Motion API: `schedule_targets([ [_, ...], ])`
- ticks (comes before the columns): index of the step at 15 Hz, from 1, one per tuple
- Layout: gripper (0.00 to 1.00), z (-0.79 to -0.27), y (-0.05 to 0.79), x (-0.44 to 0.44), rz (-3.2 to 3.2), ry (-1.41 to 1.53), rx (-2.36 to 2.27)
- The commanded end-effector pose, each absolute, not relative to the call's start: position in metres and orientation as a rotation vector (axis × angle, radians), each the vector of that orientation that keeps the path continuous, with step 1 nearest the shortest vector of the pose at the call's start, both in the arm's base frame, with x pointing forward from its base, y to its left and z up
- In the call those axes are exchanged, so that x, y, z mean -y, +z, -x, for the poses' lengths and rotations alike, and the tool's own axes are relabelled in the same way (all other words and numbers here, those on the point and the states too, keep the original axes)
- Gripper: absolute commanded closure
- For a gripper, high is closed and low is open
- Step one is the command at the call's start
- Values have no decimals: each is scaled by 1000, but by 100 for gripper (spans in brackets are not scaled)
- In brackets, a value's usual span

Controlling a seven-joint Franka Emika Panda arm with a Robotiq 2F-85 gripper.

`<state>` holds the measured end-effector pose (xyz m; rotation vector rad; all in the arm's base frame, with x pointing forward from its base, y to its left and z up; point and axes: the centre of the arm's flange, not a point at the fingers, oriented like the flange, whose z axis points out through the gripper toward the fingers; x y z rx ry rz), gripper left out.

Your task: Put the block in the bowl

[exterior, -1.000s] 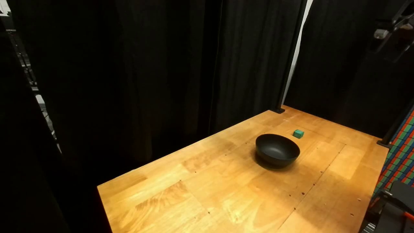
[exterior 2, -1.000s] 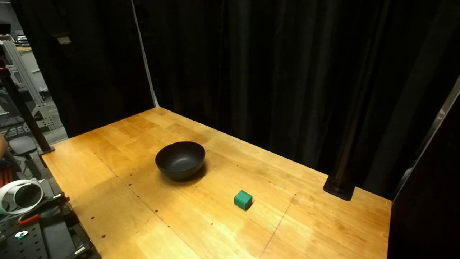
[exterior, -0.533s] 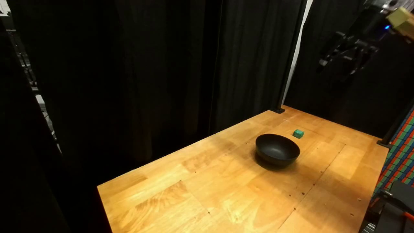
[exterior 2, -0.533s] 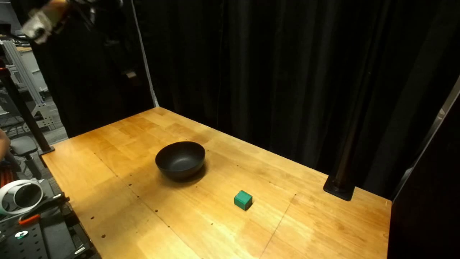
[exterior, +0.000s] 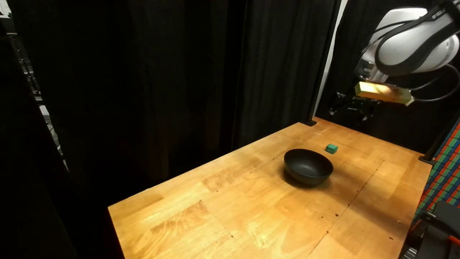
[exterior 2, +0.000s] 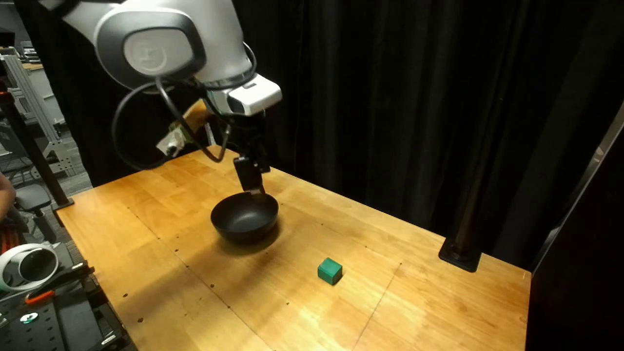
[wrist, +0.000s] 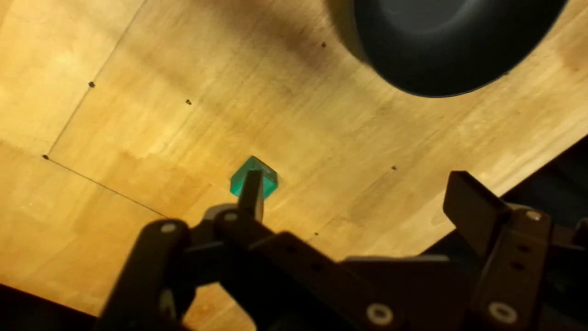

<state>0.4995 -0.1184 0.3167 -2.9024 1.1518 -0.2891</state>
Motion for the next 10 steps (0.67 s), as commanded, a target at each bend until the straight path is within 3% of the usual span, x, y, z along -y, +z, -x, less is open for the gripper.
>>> schedule_targets([
  [1, 0, -562, 259, 161, 2839, -196, -1370],
  [10, 0, -597, 164, 233, 2600, -165, -1707],
])
